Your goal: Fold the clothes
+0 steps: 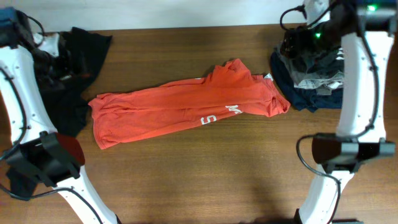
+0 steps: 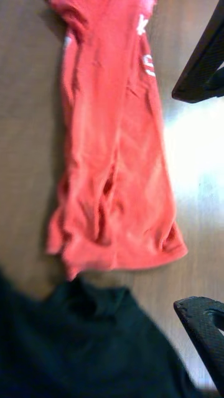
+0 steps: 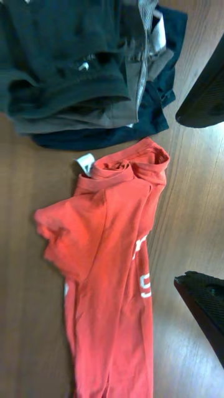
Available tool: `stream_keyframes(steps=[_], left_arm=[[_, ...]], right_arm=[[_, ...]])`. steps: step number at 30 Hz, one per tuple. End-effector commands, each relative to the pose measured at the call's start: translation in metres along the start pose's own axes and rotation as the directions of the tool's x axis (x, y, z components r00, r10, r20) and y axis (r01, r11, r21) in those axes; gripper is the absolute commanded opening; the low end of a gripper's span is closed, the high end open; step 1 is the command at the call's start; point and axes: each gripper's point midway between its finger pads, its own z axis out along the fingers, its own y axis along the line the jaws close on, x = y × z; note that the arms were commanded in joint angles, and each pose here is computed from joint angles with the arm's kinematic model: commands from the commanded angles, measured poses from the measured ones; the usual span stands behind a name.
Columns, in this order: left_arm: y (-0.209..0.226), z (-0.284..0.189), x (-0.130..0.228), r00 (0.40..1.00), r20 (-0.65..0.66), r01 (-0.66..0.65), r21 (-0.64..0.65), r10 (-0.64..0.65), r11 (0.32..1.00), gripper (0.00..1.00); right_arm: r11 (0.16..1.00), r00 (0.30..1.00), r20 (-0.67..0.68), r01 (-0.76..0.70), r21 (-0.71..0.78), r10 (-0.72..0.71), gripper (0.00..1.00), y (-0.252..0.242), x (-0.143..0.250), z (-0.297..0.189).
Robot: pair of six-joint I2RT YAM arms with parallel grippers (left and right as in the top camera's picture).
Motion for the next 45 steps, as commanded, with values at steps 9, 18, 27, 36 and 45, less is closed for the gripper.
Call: stream_keyframes(steps=[9,18,27,36,45], left_arm=[[0.006,0.103,0.015,0.994,-0.1,0.056,0.097,-0.046,0.994,0.99],[0.03,0.156,0.034,0.993,-0.116,-0.017,0.054,0.023,0.998,0.99],[0.045,0.18,0.053,0.988,-0.152,-0.027,0.008,0.028,1.0,0.99],[0.056,0.184,0.064,0.982,-0.183,-0.049,-0.043,0.04,0.998,0.99],[0.055,0.152,0.053,0.988,-0.133,-0.095,-0.096,0.082,0.991,0.99]], right_arm=[[1.0,0.996,-0.092,0.01,-0.014,-0.011,0.8,0.01,0.015,0.022],[1.0,0.987,-0.159,-0.004,-0.021,0.001,0.8,0.008,0.027,0.037],[1.0,0.986,-0.164,-0.005,-0.021,0.001,0.81,0.008,0.028,0.038],[1.0,0.987,-0.163,-0.004,-0.021,0.001,0.81,0.008,0.028,0.038],[1.0,0.988,-0.157,0.001,-0.021,-0.004,0.81,0.008,0.026,0.038]])
